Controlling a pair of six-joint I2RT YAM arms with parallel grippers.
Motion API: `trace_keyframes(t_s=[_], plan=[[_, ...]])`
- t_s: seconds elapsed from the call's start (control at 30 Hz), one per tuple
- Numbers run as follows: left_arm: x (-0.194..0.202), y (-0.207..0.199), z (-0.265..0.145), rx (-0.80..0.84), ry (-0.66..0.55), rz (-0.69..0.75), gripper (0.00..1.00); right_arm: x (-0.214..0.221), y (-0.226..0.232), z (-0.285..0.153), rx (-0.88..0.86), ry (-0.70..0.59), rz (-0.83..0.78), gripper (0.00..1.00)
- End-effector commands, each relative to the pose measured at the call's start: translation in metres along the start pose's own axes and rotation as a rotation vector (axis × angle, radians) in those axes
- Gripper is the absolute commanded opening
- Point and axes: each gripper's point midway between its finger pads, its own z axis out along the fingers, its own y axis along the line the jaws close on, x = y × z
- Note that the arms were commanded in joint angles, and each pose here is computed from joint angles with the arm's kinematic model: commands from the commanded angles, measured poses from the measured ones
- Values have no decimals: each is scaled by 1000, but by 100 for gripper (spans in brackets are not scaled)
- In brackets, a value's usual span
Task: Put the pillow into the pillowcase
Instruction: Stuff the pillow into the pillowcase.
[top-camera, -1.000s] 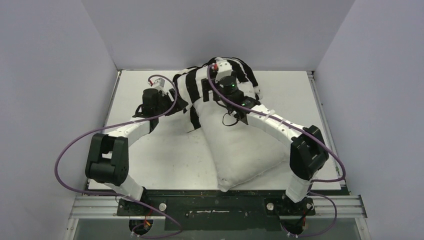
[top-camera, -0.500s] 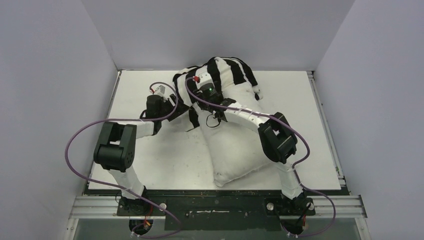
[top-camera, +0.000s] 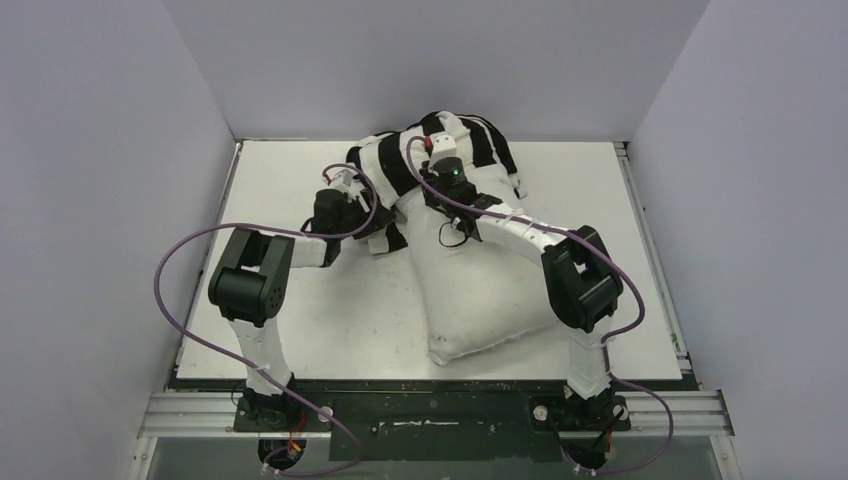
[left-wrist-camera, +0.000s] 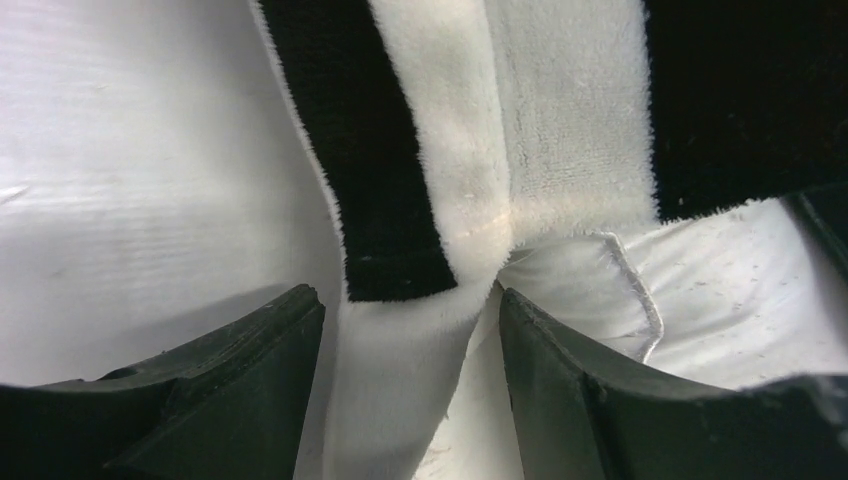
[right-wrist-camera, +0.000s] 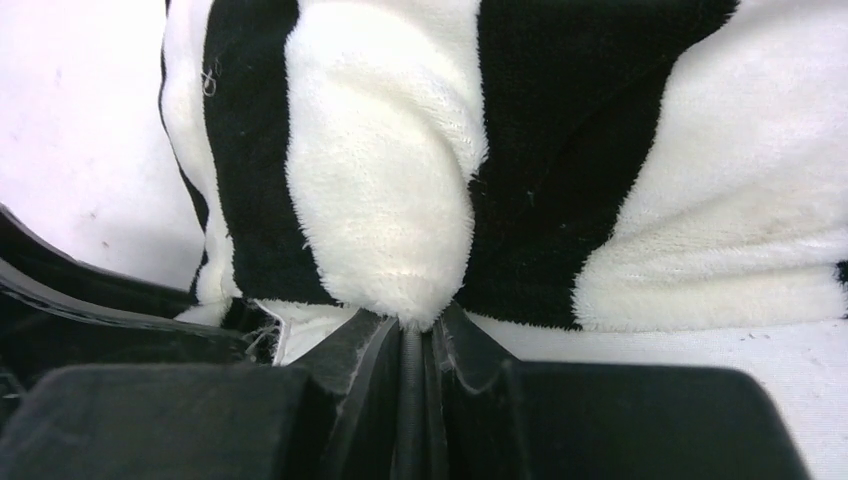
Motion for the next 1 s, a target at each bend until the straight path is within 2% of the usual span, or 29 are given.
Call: trace_keyframes(t_s=[0.0, 0.1, 0.13, 0.27, 0.4, 0.57, 0.7, 0.73, 0.83, 0.97], plan=[[-15, -42, 16, 148, -65, 61, 52, -55, 1, -15, -61, -164, 157, 0], [-12, -62, 3, 204, -65, 27, 5, -67, -16, -17, -31, -222, 267, 0], [-11, -67, -5, 198, -68, 30, 0, -70, -24, -18, -17, -242, 316, 0], [4, -115, -44, 182, -28, 119, 0, -79, -49, -28, 72, -369, 443, 0], [57, -157, -82, 224, -20, 147, 0, -82, -61, -34, 140, -456, 551, 0], [111, -132, -91, 170, 35, 97, 0, -89, -70, -33, 193, -510, 625, 0], [104, -113, -91, 126, 14, 82, 0, -87, -51, -27, 101, -453, 560, 0], [97, -111, -90, 120, -2, 75, 0, -82, -42, -27, 49, -421, 530, 7], [75, -101, -88, 117, -41, 38, 0, -66, -22, -40, -63, -320, 398, 38], [58, -99, -91, 137, -87, 6, 0, -62, -14, -86, -180, -285, 195, 68]])
